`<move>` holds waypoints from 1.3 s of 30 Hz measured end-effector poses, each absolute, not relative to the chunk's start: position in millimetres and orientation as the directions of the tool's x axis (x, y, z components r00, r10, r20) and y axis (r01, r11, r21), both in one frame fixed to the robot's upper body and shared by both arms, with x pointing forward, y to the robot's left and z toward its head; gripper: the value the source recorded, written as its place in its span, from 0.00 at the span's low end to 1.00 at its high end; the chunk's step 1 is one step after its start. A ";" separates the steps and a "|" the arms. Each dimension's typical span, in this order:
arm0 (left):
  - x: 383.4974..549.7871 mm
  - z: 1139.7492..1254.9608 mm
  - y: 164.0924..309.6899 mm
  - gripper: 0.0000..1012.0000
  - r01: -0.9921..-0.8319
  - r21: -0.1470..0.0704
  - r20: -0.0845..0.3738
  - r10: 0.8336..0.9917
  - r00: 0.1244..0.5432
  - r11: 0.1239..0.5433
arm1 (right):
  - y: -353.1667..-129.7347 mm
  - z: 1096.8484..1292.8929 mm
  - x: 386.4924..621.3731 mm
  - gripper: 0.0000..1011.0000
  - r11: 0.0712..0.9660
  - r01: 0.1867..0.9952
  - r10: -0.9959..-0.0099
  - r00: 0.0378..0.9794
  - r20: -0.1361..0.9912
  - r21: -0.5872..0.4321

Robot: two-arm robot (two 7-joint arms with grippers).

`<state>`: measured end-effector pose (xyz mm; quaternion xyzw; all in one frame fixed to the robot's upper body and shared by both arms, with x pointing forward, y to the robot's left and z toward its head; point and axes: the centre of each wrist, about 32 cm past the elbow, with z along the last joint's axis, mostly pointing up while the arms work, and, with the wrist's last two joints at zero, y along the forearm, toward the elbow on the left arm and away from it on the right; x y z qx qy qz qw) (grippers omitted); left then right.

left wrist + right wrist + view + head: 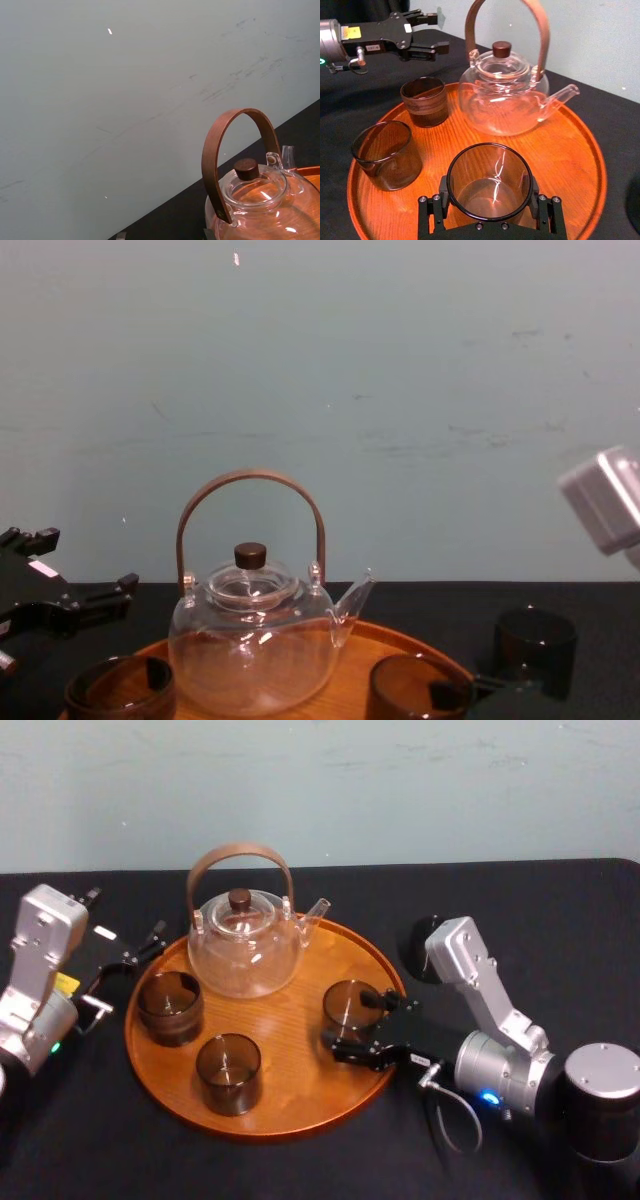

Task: Pick up the glass from the table and place it on the tray.

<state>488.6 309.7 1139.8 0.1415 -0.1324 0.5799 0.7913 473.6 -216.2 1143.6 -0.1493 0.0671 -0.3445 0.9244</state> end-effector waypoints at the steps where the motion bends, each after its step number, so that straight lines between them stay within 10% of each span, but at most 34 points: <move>1: 488.6 1139.8 309.7 0.99 -0.955 0.070 0.374 0.880 0.292 0.287 | -215.1 1143.0 473.9 0.90 0.720 0.614 -0.655 0.755 -0.023 -0.323; 39: 488.6 1139.8 309.7 0.99 -0.955 0.070 0.374 0.880 0.292 0.287 | -193.9 1131.1 475.8 0.89 0.756 0.551 -0.603 0.797 -0.047 -0.353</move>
